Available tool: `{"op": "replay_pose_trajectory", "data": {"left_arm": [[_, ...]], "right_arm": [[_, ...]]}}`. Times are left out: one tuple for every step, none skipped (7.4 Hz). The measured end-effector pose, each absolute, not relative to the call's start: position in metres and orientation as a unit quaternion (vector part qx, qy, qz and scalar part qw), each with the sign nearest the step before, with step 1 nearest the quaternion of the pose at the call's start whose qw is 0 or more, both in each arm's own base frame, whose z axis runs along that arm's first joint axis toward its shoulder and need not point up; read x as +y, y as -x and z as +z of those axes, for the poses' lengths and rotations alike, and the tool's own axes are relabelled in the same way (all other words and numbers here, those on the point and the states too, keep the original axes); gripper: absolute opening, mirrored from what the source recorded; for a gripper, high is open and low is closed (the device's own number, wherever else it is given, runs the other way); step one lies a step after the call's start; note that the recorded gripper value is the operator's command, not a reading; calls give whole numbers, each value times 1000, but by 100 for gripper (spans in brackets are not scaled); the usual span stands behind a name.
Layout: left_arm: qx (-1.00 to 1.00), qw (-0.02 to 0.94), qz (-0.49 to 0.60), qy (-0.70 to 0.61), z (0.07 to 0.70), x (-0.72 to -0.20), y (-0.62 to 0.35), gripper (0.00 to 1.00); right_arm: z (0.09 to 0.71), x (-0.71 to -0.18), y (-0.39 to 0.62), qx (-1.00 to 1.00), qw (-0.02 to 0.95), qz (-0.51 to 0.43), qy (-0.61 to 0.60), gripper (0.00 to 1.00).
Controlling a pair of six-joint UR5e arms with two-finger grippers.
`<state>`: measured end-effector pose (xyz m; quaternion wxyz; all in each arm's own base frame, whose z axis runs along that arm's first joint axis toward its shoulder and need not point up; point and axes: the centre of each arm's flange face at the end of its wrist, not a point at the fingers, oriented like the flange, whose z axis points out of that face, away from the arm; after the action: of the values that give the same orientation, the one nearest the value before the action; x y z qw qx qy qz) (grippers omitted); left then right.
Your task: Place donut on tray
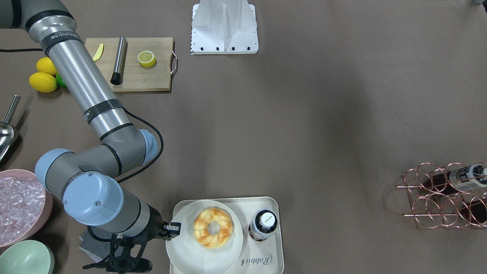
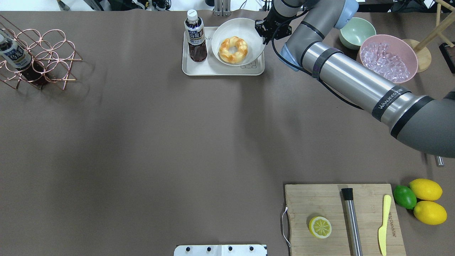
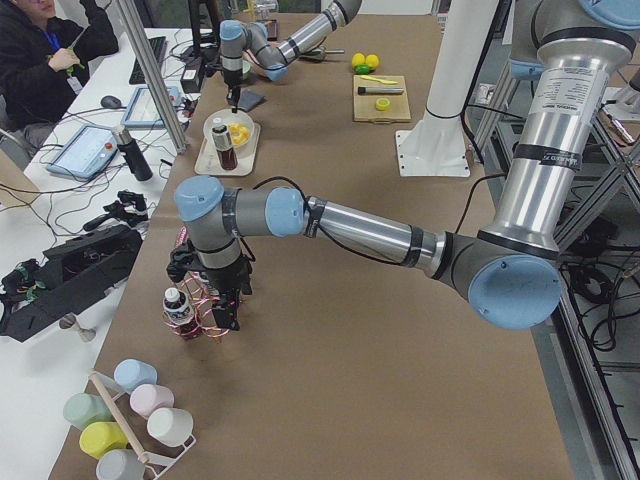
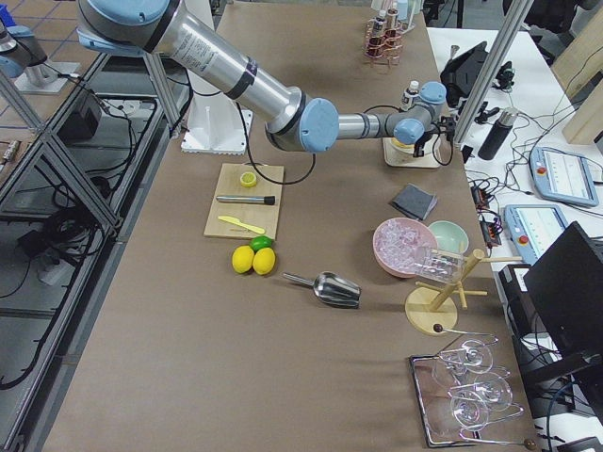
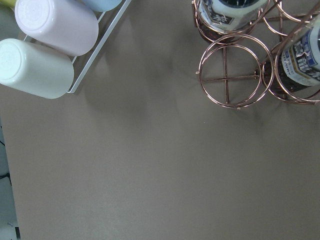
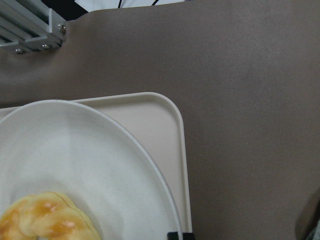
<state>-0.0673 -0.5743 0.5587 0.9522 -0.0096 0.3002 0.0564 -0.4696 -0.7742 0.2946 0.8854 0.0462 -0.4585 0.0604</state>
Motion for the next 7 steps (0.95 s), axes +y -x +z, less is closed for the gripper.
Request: {"op": "replay_pose_trajectory", "data": {"left_arm": [[300,952,57,9,558,-575,67,98],[300,952,57,8,556,-576,67,98],[300,952,57,7,555,-577,67,98],[300,952,57,7,553,-578,67,98],[300,952,57,8,552,-579,67,98],[300,952,57,9,551,-580,67,98],[300,952,57,9,550,-580,67,98]], "right_arm": [[294,-775,472,-456,887,61,-47,0],[293,-775,473,-455,887,63,-47,0],[291,-775,474,-456,886,76,-41,0],[288,-776,475,-458,883,98,-31,0],[285,-776,475,-459,880,116,-22,0],[284,-776,475,-460,879,126,-17,0],[283,-776,475,-460,878,129,-16,11]]}}
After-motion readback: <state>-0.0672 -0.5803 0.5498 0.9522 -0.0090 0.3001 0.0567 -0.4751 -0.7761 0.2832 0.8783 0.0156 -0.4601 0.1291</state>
